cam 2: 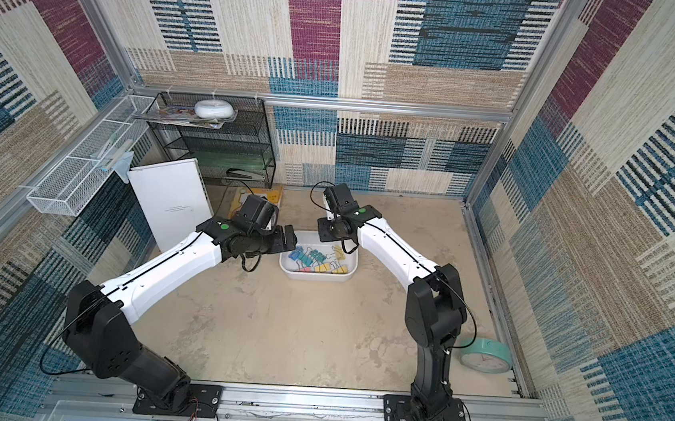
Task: Take out the binder clips from the storage box
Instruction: Pick up the binder clip from the storage box.
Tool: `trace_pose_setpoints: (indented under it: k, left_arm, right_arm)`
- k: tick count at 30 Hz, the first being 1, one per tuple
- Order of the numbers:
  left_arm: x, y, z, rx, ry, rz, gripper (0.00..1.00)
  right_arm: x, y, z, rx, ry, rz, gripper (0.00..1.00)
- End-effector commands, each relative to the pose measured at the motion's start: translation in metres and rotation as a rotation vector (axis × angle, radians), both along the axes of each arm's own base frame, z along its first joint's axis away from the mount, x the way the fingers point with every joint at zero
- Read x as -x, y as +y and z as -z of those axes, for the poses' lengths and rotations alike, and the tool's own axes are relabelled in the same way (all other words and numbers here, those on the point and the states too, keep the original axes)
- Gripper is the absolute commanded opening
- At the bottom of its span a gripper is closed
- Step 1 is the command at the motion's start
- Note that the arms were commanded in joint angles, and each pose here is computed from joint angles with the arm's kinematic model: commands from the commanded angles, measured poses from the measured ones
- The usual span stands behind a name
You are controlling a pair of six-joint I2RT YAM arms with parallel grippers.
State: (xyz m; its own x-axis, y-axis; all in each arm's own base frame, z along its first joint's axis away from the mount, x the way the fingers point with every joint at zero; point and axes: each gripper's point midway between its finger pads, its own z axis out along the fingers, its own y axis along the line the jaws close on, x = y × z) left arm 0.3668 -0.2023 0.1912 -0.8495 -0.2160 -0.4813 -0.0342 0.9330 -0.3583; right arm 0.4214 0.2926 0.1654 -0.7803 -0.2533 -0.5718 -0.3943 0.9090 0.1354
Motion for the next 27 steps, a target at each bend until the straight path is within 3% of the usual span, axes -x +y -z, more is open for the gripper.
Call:
trace_pose_setpoints:
  k: [1, 15, 22, 27]
  left_arm:
    - [0.015, -0.002, 0.01, -0.028, 0.08, 0.093, 0.98]
    - [0.024, 0.005, 0.022, -0.05, 0.153, 0.139, 0.95]
    - [0.023, 0.007, 0.022, -0.057, 0.151, 0.14, 0.96]
    - [0.022, 0.009, 0.023, -0.058, 0.152, 0.135, 0.96]
  right_arm:
    - [0.012, -0.006, 0.019, 0.077, 0.073, -0.049, 0.45]
    - [-0.011, -0.035, 0.074, 0.342, 0.131, 0.058, 0.34]
    - [-0.015, -0.031, 0.083, 0.349, 0.14, 0.049, 0.29]
    - [-0.015, -0.026, 0.086, 0.336, 0.151, 0.036, 0.34]
